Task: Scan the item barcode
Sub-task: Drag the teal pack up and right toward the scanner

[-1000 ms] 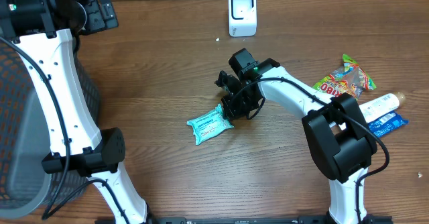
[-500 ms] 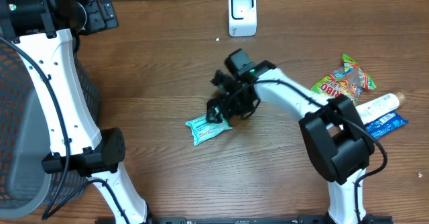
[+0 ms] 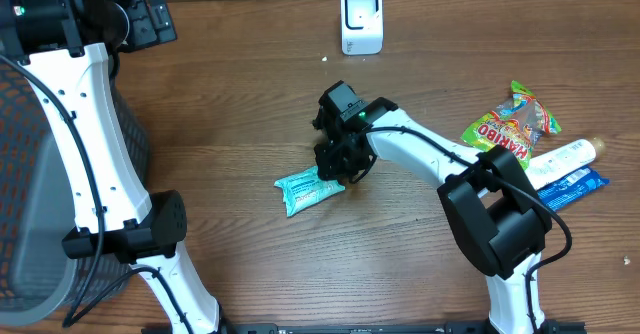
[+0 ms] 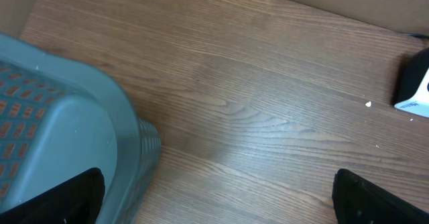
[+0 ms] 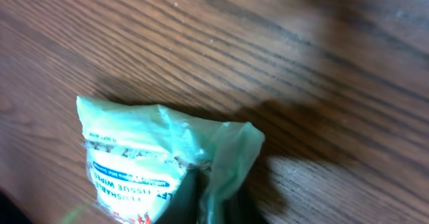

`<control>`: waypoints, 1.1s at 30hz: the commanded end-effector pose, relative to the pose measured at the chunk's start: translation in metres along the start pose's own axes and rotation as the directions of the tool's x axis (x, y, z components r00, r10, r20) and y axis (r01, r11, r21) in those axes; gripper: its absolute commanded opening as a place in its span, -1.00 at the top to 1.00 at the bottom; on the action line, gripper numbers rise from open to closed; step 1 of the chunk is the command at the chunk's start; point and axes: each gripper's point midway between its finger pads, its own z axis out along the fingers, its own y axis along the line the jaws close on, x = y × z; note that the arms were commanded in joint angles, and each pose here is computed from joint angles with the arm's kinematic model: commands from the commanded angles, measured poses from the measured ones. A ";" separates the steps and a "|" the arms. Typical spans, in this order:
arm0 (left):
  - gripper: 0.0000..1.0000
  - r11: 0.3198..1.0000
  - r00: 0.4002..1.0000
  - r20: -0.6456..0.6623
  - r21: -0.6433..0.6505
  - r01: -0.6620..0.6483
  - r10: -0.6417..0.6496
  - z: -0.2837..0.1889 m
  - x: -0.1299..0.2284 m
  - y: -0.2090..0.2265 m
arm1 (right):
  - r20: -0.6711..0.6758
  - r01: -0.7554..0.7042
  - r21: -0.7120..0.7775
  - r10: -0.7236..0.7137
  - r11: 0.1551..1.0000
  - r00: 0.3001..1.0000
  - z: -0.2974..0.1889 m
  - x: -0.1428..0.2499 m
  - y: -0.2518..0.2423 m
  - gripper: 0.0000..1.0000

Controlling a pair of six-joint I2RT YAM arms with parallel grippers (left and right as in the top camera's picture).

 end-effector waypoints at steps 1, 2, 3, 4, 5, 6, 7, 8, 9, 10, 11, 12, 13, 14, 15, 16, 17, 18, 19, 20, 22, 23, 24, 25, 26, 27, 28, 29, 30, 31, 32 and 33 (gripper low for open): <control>-0.99 1.000 1.000 -0.008 0.002 -0.016 0.016 0.004 0.000 0.000 | -0.002 -0.051 0.042 0.051 0.998 0.999 0.005 -0.003 -0.018 0.93; -0.99 1.000 1.000 -0.008 0.002 -0.016 0.016 0.004 0.000 0.000 | -0.002 -0.055 0.034 0.056 0.998 0.998 0.003 -0.004 -0.018 0.93; -0.99 1.000 1.000 -0.008 0.002 -0.016 0.016 0.004 0.000 0.000 | 0.001 -0.062 0.025 0.062 0.998 0.998 -0.002 -0.006 -0.018 0.93; -0.99 1.000 1.000 -0.008 0.002 -0.016 0.016 0.004 0.000 0.000 | 0.005 -0.068 0.025 0.067 0.997 0.998 -0.006 -0.007 -0.019 0.93; -1.00 1.000 1.000 -0.008 0.002 -0.016 0.016 0.004 0.000 0.000 | 0.021 -0.070 0.023 0.069 0.997 0.997 -0.015 -0.012 -0.020 0.92; -0.99 1.000 1.000 -0.008 0.002 -0.016 0.016 0.004 0.000 0.000 | 0.029 -0.071 0.021 0.071 0.997 0.997 -0.020 -0.014 -0.019 0.93; -1.00 1.000 1.000 -0.008 0.002 -0.016 0.016 0.004 0.000 0.000 | 0.055 -0.073 0.022 0.072 0.997 0.996 -0.031 -0.020 -0.019 0.93; -0.99 1.000 1.000 -0.008 0.002 -0.016 0.016 0.004 0.000 0.000 | 0.076 -0.073 0.029 0.071 0.997 0.995 -0.039 -0.023 -0.020 0.93; -0.99 1.000 1.000 -0.008 0.002 -0.016 0.016 0.004 0.000 0.000 | 0.122 -0.071 0.056 0.064 0.996 0.991 -0.056 -0.030 -0.021 0.93; -0.99 1.000 1.000 -0.008 0.002 -0.016 0.016 0.004 0.000 0.000 | 0.178 -0.072 0.109 0.051 0.992 0.983 -0.074 -0.036 -0.026 0.93; -0.99 1.000 1.000 -0.008 0.002 -0.016 0.016 0.004 0.000 0.000 | 0.252 -0.082 0.196 0.031 0.977 0.967 -0.099 -0.042 -0.034 0.93; -0.99 1.000 1.000 -0.008 0.002 -0.016 0.016 0.004 0.000 0.000 | 0.308 -0.105 0.273 0.017 0.956 0.951 -0.119 -0.045 -0.041 0.93; -0.99 1.000 1.000 -0.008 0.002 -0.016 0.016 0.004 0.000 0.000 | 0.398 -0.178 0.387 0.010 0.905 0.917 -0.148 -0.047 -0.053 0.93; -0.99 1.000 1.000 -0.008 0.002 -0.016 0.016 0.004 0.000 0.000 | 0.439 -0.210 0.445 -0.008 0.871 0.898 -0.164 -0.047 -0.058 0.93; -1.00 1.000 1.000 -0.008 0.002 -0.016 0.016 0.004 0.000 0.000 | 0.477 -0.234 0.532 -0.060 0.814 0.877 -0.183 -0.044 -0.061 0.93; -0.99 1.000 1.000 -0.008 0.002 -0.016 0.016 0.004 0.000 0.000 | 0.482 -0.241 0.573 -0.085 0.783 0.872 -0.188 -0.043 -0.063 0.93; -0.99 1.000 1.000 -0.008 0.002 -0.016 0.016 0.004 0.000 0.000 | 0.482 -0.246 0.612 -0.109 0.752 0.869 -0.192 -0.041 -0.064 0.93; -0.99 1.000 1.000 -0.008 0.002 -0.016 0.016 0.004 0.000 0.000 | 0.477 -0.249 0.652 -0.133 0.716 0.869 -0.195 -0.038 -0.066 0.93; -0.99 1.000 1.000 -0.008 0.002 -0.016 0.016 0.004 0.000 0.000 | 0.467 -0.249 0.696 -0.161 0.673 0.869 -0.199 -0.035 -0.067 0.92; -0.99 1.000 1.000 -0.008 0.002 -0.016 0.016 0.004 0.000 0.000 | 0.461 -0.247 0.718 -0.178 0.651 0.869 -0.200 -0.033 -0.067 0.93; -0.99 1.000 1.000 -0.008 0.002 -0.016 0.016 0.004 0.000 0.000 | 0.447 -0.234 0.755 -0.220 0.612 0.867 -0.201 -0.030 -0.061 0.93; -0.99 1.000 1.000 -0.008 0.002 -0.016 0.016 0.004 0.000 0.000 | 0.441 -0.224 0.762 -0.234 0.608 0.867 -0.199 -0.030 -0.056 0.93; -0.99 1.000 1.000 -0.008 0.002 -0.016 0.016 0.004 0.000 0.000 | 0.430 -0.203 0.765 -0.249 0.611 0.868 -0.195 -0.029 -0.050 0.93; -0.99 1.000 1.000 -0.008 0.002 -0.016 0.016 0.004 0.000 0.000 | 0.421 -0.187 0.765 -0.259 0.616 0.869 -0.190 -0.028 -0.044 0.93; -0.99 1.000 1.000 -0.008 0.002 -0.016 0.016 0.004 0.000 0.000 | 0.411 -0.172 0.767 -0.268 0.618 0.871 -0.184 -0.027 -0.040 0.93; -0.98 1.000 1.000 -0.008 0.002 -0.016 0.016 0.004 0.000 0.000 | 0.395 -0.150 0.770 -0.277 0.621 0.876 -0.176 -0.026 -0.035 0.93; -0.99 1.000 1.000 -0.008 0.002 -0.016 0.016 0.004 0.000 0.000 | 0.373 -0.123 0.770 -0.285 0.626 0.883 -0.166 -0.024 -0.030 0.93; -0.99 1.000 1.000 -0.008 0.002 -0.016 0.016 0.004 0.000 0.000 | 0.353 -0.094 0.756 -0.283 0.647 0.892 -0.154 -0.022 -0.024 0.92; -0.99 1.000 1.000 -0.008 0.002 -0.016 0.016 0.004 0.000 0.000 | 0.350 -0.085 0.743 -0.277 0.663 0.895 -0.150 -0.021 -0.021 0.75; -0.99 1.000 1.000 -0.008 0.002 -0.016 0.016 0.004 0.000 0.000 | 0.359 -0.092 0.723 -0.259 0.685 0.897 -0.147 -0.021 -0.019 0.29; -0.99 1.000 1.000 -0.008 0.002 -0.016 0.016 0.004 0.000 0.000 | 0.380 -0.118 0.704 -0.231 0.701 0.896 -0.147 -0.023 -0.022 -0.03; -1.00 1.000 1.000 -0.008 0.002 -0.016 0.016 0.004 0.000 0.000 | 0.403 -0.148 0.674 -0.192 0.724 0.895 -0.149 -0.026 -0.025 -0.21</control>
